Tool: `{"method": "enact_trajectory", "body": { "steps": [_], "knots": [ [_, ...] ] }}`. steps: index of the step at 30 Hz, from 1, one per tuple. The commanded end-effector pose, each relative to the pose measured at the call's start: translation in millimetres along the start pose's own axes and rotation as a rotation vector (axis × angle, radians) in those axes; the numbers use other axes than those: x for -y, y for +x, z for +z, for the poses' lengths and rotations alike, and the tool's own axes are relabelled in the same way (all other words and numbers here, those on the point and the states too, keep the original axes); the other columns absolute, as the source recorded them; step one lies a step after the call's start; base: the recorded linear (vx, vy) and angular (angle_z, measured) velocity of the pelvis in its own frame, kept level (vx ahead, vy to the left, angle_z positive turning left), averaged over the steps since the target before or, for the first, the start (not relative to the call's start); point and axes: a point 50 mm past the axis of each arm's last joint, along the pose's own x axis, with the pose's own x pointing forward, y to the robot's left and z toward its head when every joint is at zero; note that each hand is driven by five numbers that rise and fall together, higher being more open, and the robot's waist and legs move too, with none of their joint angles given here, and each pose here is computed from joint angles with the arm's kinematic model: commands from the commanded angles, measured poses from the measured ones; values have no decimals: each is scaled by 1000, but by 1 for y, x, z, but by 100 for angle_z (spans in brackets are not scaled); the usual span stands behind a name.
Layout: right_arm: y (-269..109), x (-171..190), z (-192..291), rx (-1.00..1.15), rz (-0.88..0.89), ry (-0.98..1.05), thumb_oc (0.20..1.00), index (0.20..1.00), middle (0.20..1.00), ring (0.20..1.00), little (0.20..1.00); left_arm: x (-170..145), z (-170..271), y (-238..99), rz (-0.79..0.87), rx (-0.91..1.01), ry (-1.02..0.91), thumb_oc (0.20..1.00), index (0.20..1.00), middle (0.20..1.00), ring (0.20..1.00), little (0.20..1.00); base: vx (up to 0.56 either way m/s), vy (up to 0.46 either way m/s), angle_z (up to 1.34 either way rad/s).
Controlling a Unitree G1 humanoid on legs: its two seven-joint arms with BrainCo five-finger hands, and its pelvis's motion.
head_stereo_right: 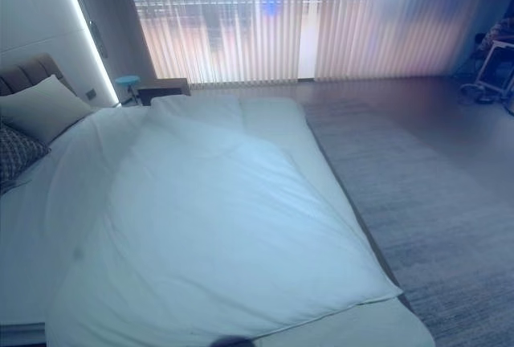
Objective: Make the bed
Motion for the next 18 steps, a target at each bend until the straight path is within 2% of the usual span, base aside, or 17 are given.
{"method": "enact_trajectory", "body": {
  "steps": [1,7,9,13,16,18],
  "knots": [
    [3,-5,4,17,13,-21,1000,1000,1000,1000,1000,2,15,4,4,9,-79,1000,1000,1000,1000,1000,-50,23,-3],
    [4,-2,18,73,-2,5,1000,1000,1000,1000,1000,-8,25,4,67,44,-208,1000,1000,1000,1000,1000,-79,0,-5],
    [5,3,47,194,-23,60,1000,1000,1000,1000,1000,-17,52,5,127,141,-414,1000,1000,1000,1000,1000,-261,-32,3],
    [4,4,71,284,-25,73,1000,1000,1000,1000,1000,-27,82,3,140,245,-557,1000,1000,1000,1000,1000,-220,-27,10],
    [0,2,100,402,4,99,1000,1000,1000,1000,1000,-44,123,-4,139,397,-717,1000,1000,1000,1000,1000,-221,-53,15],
    [-1,1,108,435,12,106,1000,1000,1000,1000,1000,-48,132,-6,137,427,-741,1000,1000,1000,1000,1000,-106,-21,15]
  ]
}}
